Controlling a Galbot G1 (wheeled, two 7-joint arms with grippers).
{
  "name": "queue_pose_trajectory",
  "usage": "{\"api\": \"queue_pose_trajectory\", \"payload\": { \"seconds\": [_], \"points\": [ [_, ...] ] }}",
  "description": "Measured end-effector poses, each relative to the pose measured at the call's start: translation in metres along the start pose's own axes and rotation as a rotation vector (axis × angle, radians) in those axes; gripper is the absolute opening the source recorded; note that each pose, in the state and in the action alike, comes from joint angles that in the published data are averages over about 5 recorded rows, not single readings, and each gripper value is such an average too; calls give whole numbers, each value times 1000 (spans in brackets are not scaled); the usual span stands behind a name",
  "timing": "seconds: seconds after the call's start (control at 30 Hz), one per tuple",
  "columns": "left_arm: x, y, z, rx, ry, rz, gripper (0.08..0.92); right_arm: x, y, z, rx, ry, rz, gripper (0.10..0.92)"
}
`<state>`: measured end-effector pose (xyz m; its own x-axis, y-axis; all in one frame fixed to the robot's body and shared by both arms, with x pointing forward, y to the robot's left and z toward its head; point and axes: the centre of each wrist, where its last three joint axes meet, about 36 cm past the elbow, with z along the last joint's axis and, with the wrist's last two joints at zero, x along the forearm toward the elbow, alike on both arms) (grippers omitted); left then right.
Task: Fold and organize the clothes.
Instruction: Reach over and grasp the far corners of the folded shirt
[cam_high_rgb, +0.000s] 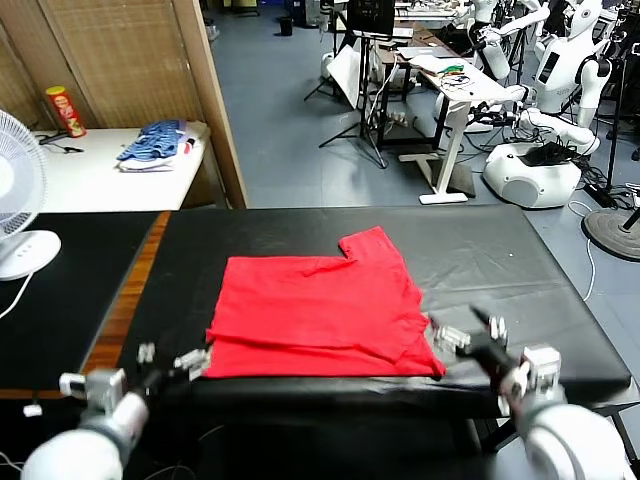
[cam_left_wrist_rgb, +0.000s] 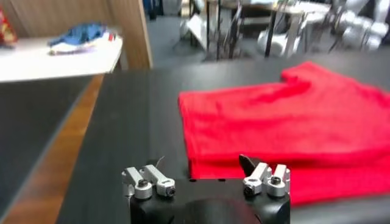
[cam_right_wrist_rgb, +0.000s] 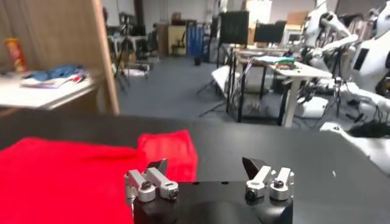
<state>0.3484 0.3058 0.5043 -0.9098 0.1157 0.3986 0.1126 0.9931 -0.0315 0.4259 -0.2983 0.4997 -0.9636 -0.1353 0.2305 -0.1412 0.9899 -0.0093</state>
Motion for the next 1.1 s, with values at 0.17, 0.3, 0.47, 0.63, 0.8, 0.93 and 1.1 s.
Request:
{"api": "queue_pose_trajectory", "payload": {
  "seconds": [0.17, 0.3, 0.47, 0.63, 0.8, 0.93, 1.1],
  "points": [
    [-65, 14, -22, 30, -14, -11, 798, -76, -1, -1, 3, 33, 4, 798],
    [-115, 19, -34, 45, 17, -17, 798, -131, 6, -3, -4, 113, -3, 798],
    [-167, 22, -43, 63, 93, -14, 798, -185, 19, -8, -11, 213, -25, 798],
    [-201, 27, -44, 90, 150, -15, 798, -215, 27, -5, -1, 275, -42, 798],
    [-223, 30, -36, 105, 197, -10, 798, -226, 31, 3, -5, 316, -41, 798],
    [-233, 32, -33, 109, 210, -10, 796, -231, 33, 8, -17, 332, -47, 780],
    [-242, 33, -30, 98, 211, -15, 679, -233, 38, 15, -37, 345, -59, 558]
  ]
}}
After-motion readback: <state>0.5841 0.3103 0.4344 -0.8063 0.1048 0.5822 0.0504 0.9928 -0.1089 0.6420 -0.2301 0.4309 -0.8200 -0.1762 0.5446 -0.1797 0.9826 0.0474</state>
